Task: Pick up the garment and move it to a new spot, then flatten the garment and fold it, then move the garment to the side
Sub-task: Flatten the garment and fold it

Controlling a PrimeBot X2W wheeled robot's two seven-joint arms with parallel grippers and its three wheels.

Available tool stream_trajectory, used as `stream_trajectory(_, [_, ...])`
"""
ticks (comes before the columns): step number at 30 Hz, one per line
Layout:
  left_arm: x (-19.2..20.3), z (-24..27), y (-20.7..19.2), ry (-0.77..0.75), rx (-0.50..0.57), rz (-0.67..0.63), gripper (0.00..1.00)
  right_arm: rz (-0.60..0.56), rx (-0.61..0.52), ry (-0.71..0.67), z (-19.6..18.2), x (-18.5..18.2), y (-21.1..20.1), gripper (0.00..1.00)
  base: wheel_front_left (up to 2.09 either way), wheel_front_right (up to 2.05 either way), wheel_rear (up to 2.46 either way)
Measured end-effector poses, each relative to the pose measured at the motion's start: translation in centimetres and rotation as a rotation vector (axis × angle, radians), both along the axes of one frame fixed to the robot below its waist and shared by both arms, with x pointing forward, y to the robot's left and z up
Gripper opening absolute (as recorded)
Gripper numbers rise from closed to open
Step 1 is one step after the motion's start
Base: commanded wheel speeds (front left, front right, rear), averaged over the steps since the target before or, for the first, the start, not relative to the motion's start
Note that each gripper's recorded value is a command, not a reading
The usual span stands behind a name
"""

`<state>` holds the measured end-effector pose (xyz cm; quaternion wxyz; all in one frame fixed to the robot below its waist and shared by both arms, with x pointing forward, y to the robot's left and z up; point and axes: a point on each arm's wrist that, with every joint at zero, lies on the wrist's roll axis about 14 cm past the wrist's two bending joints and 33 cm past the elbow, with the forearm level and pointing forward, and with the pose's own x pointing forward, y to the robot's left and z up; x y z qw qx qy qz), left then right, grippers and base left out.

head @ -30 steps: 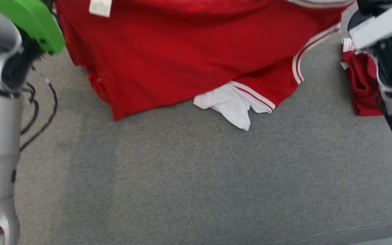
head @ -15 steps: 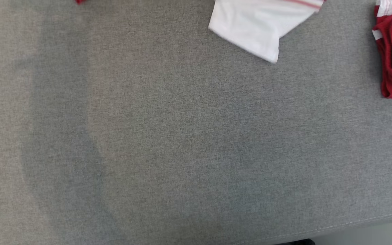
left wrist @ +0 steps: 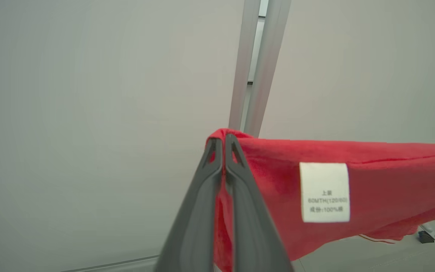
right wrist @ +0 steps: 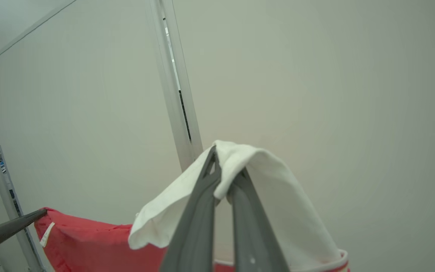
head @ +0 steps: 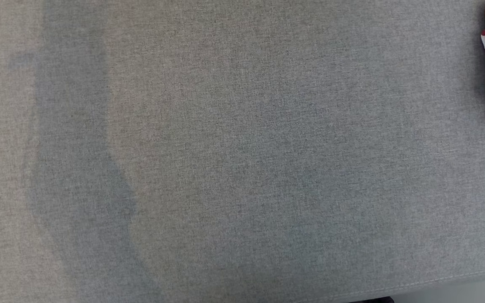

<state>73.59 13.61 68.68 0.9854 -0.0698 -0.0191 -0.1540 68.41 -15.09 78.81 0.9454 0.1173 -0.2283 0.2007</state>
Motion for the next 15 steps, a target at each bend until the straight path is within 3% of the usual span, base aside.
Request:
stream_trajectory(8, [-3.2, -7.6, -2.5, 0.169, 0.094, -0.118, 0.00, 0.056, -0.091, 0.228, -8.9, -1.5, 0.5, 0.00, 0.00, 0.00, 0.00])
stream_trajectory(15, [-10.4, -14.1, -3.5, 0.395, 0.113, -0.254, 0.00, 0.132, -0.179, 0.443, -16.2, -7.5, 0.3, 0.00, 0.00, 0.00, 0.00])
